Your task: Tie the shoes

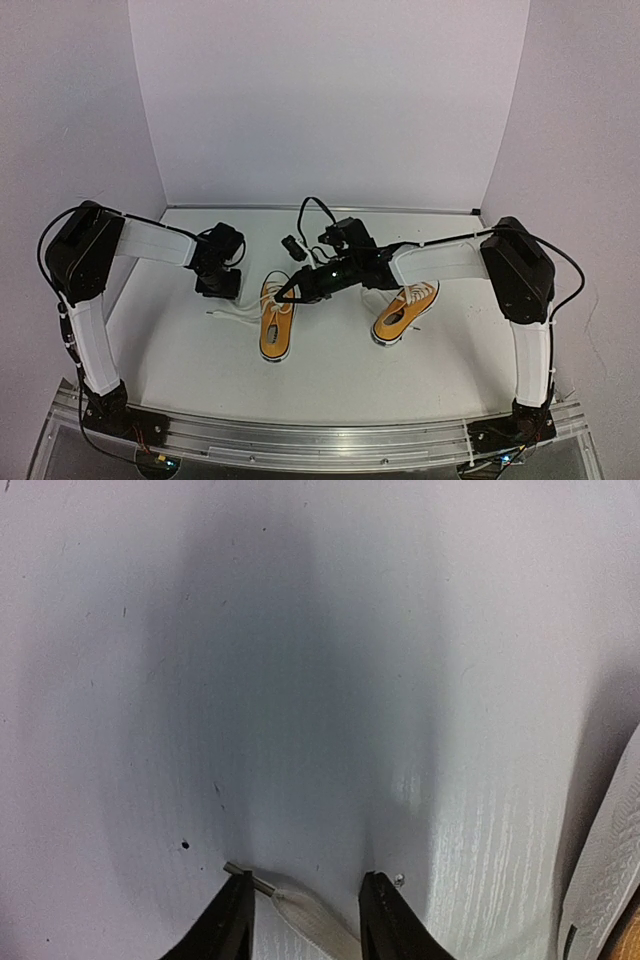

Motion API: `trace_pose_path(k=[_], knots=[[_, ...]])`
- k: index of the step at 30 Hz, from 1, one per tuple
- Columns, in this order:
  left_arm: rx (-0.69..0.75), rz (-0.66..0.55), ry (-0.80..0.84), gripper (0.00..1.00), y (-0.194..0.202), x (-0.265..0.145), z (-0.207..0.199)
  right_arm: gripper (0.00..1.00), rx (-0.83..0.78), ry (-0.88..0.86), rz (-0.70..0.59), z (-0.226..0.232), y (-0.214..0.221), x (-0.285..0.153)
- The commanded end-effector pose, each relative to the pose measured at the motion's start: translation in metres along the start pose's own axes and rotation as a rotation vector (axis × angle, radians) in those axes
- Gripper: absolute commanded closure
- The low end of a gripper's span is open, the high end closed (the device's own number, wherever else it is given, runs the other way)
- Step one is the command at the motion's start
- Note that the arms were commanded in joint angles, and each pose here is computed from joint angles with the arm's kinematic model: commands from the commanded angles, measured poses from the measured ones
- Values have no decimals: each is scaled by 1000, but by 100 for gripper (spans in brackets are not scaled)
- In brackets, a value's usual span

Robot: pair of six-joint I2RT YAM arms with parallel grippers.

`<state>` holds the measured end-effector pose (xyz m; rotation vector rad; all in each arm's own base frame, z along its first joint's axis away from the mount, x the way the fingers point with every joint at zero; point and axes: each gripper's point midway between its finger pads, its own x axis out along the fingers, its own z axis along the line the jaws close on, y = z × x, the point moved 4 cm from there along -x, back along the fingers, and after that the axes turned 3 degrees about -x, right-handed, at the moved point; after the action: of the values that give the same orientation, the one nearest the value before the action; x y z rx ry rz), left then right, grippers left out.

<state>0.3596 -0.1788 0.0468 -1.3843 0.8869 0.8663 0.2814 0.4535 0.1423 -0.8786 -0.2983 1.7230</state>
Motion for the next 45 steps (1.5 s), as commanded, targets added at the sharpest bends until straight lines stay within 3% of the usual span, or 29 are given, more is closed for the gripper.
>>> trace_pose_path(k=[1, 6, 18, 28, 33, 39, 42, 45], knots=[[14, 51, 11, 77, 12, 14, -4, 100, -66, -18, -54, 19, -23, -8], [63, 9, 23, 99, 4, 5, -9, 100, -63, -16, -52, 16, -23, -6], [30, -304, 77, 100, -50, -113, 4, 100, -70, -3, -64, 14, -26, -7], [-142, -501, 181, 100, -10, -209, 37, 100, -72, 11, -85, 13, -33, -10], [-186, -405, 25, 100, 25, -207, 67, 100, -72, 18, -95, 13, -36, -12], [-161, -279, 7, 100, 55, -194, 63, 100, -70, 31, -119, 12, -43, -15], [-76, -248, 59, 100, 66, -196, 47, 100, -63, 40, -130, 9, -46, -17], [41, -246, 248, 100, 76, -206, 14, 100, -59, 42, -137, 7, -47, -17]])
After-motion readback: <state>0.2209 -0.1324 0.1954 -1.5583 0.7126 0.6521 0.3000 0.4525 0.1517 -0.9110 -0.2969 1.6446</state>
